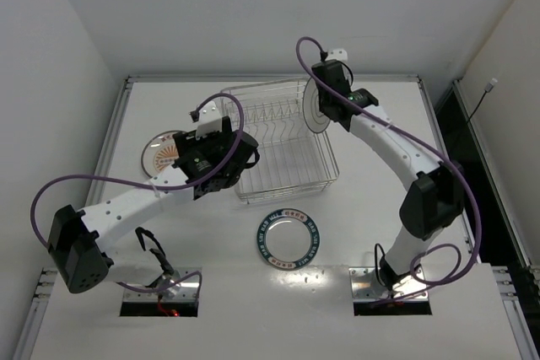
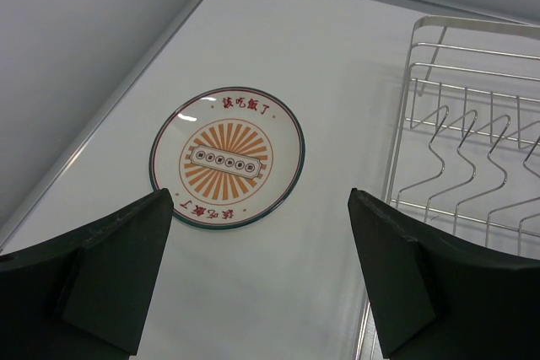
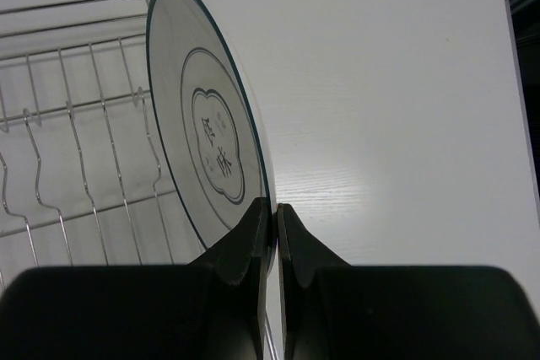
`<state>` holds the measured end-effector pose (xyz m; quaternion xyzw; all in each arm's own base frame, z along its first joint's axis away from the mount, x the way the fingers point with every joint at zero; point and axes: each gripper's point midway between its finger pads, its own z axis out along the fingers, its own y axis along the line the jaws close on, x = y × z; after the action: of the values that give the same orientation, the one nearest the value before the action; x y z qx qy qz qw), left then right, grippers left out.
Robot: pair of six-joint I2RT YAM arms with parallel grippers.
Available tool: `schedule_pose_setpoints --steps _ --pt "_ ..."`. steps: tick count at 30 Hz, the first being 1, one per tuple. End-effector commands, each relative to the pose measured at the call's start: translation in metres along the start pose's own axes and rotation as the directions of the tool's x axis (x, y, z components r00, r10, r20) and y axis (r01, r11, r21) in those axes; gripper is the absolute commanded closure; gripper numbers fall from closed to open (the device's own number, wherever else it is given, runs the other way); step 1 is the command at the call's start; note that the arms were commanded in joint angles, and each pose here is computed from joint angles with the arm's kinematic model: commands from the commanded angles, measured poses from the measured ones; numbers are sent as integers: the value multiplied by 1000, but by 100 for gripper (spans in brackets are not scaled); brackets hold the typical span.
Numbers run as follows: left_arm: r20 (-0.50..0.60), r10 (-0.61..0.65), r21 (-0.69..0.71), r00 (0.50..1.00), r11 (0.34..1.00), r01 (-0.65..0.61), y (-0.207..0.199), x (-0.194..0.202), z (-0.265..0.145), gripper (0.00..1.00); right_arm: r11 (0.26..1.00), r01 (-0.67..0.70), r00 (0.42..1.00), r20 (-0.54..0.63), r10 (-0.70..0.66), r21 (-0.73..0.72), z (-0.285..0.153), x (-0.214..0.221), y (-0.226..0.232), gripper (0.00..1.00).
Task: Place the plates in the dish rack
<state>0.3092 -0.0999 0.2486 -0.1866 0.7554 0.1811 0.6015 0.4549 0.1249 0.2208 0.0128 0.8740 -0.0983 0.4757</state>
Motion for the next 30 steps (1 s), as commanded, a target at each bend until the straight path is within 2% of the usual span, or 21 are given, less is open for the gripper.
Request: schedule_pose_setpoints --steps 1,11,12,15,18,19,21,22,23,24,25,26,27,28,29,30 --pt "41 -47 -16 998 999 48 3 -12 0 17 998 -14 995 94 7 66 -3 -27 -3 100" --pt "37 -27 -8 999 1000 27 1 -10 0 17 991 104 994 33 -108 84 24 7 35 100" --pt "37 -18 -8 999 1000 18 1 -10 0 17 991 106 994 31 -109 84 25 4 36 93" --pt "34 -19 1 999 1000 19 -1 -8 0 17 988 128 992 14 -129 87 28 7 37 86" --pt "31 -11 10 999 1000 11 -3 -8 0 17 988 126 992 17 -127 86 24 6 35 63" --pt "31 -11 10 999 1000 11 -3 -8 0 17 990 113 993 33 -116 84 15 -2 30 55" --pt "31 -11 10 999 1000 11 -3 -8 0 17 991 100 994 30 -103 86 1 1 24 49" --pt "31 -11 10 999 1000 11 -3 -8 0 17 994 71 995 65 -76 79 -21 -13 11 44" --pt "31 -11 10 999 1000 11 -3 -8 0 17 996 61 996 59 -65 71 -32 -3 7 42" --pt "31 -11 10 999 1000 11 -3 -8 0 17 999 34 997 62 -37 41 -45 -2 3 39" --pt "29 -2 8 1000 1000 2 -2 -7 0 17 999 40 999 13 -40 12 -52 23 -2 33" --pt "29 -2 8 1000 1000 2 -2 -7 0 17 997 -47 997 57 50 -63 -82 14 -13 33" --pt "29 9 7 1000 1000 -9 -1 -7 0 17 984 -40 999 -15 38 -173 -89 48 -5 32" --pt "23 0 19 1000 1000 0 -4 -9 -1 17 971 -57 998 -23 53 -233 -102 58 -4 29" --pt "24 11 19 1000 1000 -11 -3 -9 -1 17 952 -73 997 -35 65 -298 -115 69 -2 25" --pt "16 11 30 1000 999 -11 -5 -7 -1 17 895 -148 989 -39 145 -421 -147 70 3 24"
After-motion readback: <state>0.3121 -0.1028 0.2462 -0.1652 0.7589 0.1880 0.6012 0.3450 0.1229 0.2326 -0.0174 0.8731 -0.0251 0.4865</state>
